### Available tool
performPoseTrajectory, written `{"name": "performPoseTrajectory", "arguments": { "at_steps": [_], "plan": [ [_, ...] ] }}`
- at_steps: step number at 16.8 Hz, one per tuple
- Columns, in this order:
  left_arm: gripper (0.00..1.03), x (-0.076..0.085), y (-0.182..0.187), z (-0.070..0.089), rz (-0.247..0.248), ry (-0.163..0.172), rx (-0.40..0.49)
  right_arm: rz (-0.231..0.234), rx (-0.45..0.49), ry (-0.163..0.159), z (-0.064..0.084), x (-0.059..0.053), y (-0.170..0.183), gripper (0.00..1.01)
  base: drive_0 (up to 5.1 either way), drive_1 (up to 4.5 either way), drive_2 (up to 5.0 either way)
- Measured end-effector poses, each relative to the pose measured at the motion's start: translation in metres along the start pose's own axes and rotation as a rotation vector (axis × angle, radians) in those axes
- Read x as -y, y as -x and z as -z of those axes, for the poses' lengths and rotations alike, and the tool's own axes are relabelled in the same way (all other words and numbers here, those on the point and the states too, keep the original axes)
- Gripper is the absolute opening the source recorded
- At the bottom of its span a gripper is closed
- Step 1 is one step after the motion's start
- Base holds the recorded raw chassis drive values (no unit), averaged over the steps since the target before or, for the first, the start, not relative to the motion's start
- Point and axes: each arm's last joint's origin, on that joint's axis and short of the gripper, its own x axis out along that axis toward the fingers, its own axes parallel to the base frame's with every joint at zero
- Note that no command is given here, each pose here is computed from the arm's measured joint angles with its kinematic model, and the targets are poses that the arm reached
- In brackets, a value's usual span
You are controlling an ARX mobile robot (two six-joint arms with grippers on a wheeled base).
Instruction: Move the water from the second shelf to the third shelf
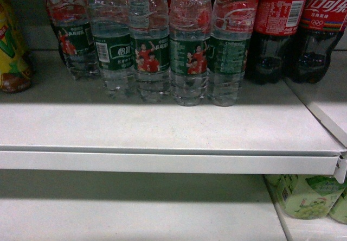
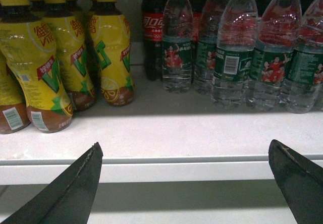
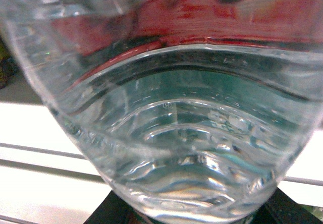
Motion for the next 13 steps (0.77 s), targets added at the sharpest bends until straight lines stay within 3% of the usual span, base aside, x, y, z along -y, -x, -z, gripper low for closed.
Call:
{"name": "performPoseTrajectory", "arguments": {
  "at_steps": [5,13],
  "plan": [
    [0.98,0.0000,0.0000,0.0000,0.000,0.000,0.000,0.024,0.006,-0.003,-0.0007,0.0023,0.0007,0.40,0.0,0.00,0.0],
    [0.98,0.0000,0.0000,0.0000,0.000,0.000,0.000,0.023,0.005,-0.003,-0.0006,0.0023,0.0007,0.40,0.0,0.00,0.0]
  ]
}}
